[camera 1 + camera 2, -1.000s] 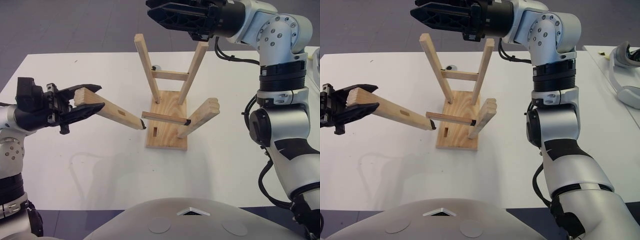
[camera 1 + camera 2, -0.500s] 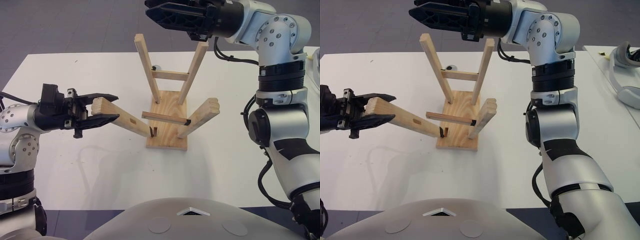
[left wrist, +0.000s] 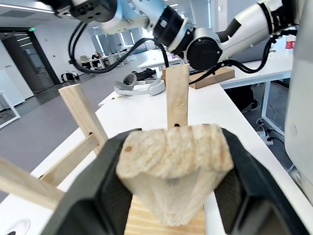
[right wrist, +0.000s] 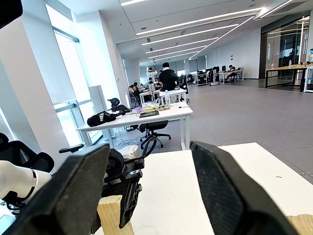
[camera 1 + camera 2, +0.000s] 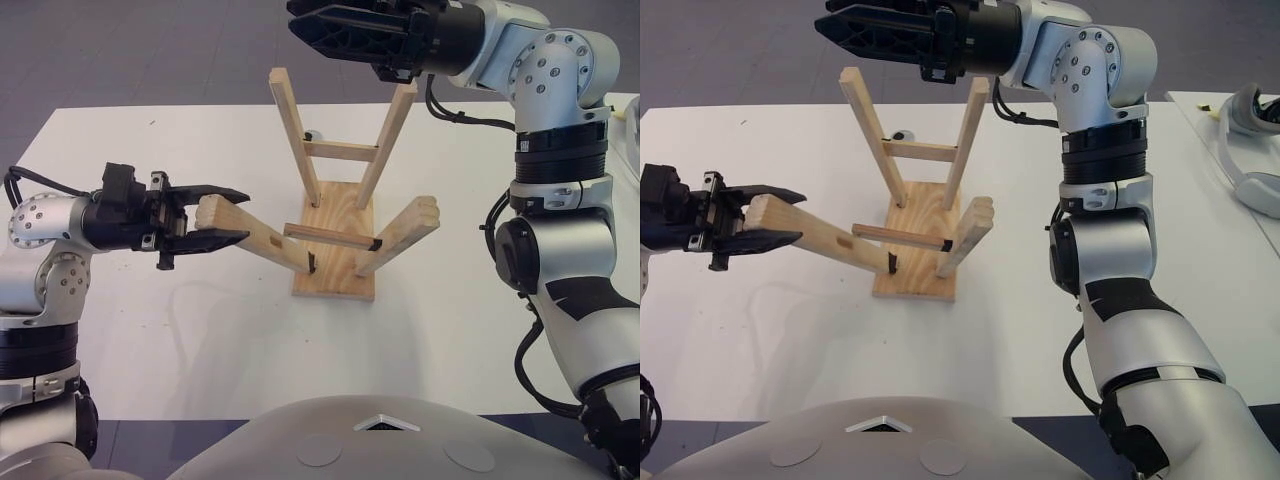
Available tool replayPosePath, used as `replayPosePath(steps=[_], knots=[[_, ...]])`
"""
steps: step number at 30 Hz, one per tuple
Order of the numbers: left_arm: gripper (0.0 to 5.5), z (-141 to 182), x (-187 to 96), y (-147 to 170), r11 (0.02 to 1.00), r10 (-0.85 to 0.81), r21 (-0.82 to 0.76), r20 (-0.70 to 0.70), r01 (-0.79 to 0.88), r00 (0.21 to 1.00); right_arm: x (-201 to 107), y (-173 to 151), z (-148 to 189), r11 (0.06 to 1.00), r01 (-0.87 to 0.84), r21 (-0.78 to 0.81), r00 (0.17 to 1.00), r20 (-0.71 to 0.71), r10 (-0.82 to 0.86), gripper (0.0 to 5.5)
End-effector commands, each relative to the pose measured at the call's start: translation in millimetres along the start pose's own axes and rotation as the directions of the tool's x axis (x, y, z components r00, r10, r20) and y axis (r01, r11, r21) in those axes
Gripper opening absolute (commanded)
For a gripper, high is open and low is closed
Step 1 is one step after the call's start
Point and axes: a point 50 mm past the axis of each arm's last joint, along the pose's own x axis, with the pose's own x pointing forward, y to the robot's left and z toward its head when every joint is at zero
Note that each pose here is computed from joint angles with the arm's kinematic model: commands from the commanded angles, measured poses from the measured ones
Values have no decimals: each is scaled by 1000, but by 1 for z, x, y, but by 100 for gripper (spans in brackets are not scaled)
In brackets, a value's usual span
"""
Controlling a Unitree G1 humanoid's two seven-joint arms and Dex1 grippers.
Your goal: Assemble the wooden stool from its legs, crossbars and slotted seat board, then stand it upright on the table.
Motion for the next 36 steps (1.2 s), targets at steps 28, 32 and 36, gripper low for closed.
replayPosePath(steps=[28, 32, 36], knots=[[205, -22, 40, 22, 969, -212, -153, -119, 193, 970, 1, 9, -11, 1000, 23, -3, 999, 40, -23, 305], [205, -26, 41, 21, 965, -207, -188, -127, 181, 970, 2, 17, -30, 999, 32, -20, 999, 5, -32, 305], [205, -26, 44, 22, 960, -213, -214, -139, 181, 967, 4, 18, -37, 997, 73, -14, 997, 29, -72, 305]])
